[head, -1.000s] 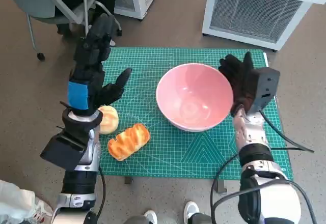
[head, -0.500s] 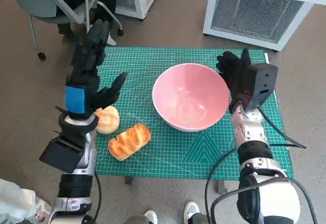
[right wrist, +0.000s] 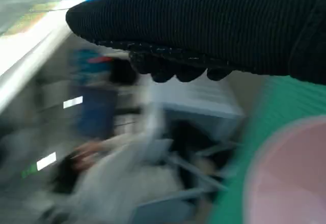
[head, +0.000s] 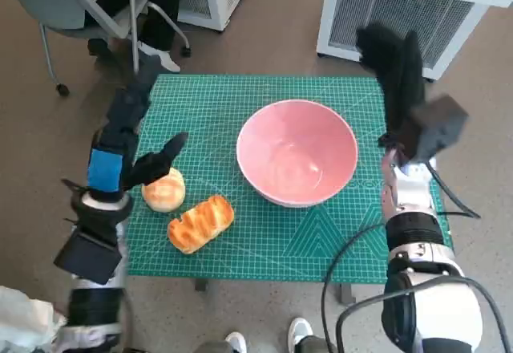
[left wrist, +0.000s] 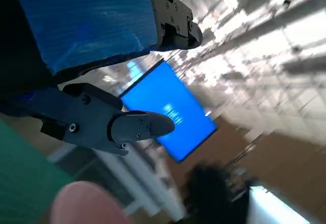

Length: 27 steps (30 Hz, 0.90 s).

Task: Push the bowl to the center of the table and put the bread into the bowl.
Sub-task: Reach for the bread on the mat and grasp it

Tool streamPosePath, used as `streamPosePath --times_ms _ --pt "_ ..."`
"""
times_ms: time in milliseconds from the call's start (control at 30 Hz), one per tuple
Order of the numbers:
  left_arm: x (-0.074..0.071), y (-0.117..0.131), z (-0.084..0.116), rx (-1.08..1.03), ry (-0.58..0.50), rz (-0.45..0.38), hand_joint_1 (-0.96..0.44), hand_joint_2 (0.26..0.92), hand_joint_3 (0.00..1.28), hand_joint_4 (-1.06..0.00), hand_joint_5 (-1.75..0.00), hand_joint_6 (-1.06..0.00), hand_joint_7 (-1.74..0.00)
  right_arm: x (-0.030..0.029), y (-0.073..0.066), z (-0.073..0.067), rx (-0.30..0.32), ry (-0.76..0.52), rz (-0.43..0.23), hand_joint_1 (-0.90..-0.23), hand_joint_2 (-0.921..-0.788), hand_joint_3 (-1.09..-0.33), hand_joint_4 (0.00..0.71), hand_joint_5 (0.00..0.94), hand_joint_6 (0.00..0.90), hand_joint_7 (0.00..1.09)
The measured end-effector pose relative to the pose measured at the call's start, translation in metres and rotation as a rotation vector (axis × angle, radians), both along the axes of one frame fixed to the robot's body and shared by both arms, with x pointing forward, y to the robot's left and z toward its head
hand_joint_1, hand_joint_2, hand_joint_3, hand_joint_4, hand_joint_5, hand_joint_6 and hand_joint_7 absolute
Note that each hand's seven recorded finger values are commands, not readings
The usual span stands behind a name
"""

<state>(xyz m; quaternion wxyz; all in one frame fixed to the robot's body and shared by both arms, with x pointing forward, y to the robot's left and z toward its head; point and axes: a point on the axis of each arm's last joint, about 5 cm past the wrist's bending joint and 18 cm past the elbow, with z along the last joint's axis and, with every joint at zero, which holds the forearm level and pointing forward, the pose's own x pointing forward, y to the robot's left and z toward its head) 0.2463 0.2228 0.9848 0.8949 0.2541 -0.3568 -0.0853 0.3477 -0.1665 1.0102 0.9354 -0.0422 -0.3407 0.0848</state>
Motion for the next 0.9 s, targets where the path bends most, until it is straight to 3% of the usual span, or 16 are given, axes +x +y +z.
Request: streamPosePath --times_ms 167,333,633,900 --pt "-0.013 0.009 0.005 0.150 0.106 0.045 -0.44 0.921 0.32 -0.29 0.00 -0.25 -0.12 -0.0093 -0.004 0.010 -0.041 -0.222 0.069 -0.559 -0.921 -0.771 0.270 0.014 0.316 0.04" --pt "-0.026 0.014 0.010 0.291 0.228 0.076 -0.46 0.921 0.30 -0.29 0.00 -0.27 -0.11 -0.0190 -0.005 0.011 -0.100 -0.358 0.115 -0.556 -0.921 -0.764 0.274 0.013 0.319 0.04" --pt "-0.043 0.013 0.018 0.502 0.417 0.102 -0.51 0.921 0.29 -0.29 0.00 -0.32 -0.11 -0.0312 -0.005 0.010 -0.167 -0.470 0.149 -0.567 -0.921 -0.756 0.279 0.010 0.313 0.03" --pt "-0.051 0.002 0.017 0.664 0.563 0.104 -0.56 0.921 0.31 -0.27 0.00 -0.32 -0.09 -0.0369 -0.006 0.008 -0.194 -0.497 0.148 -0.574 -0.921 -0.754 0.279 0.008 0.312 0.03"
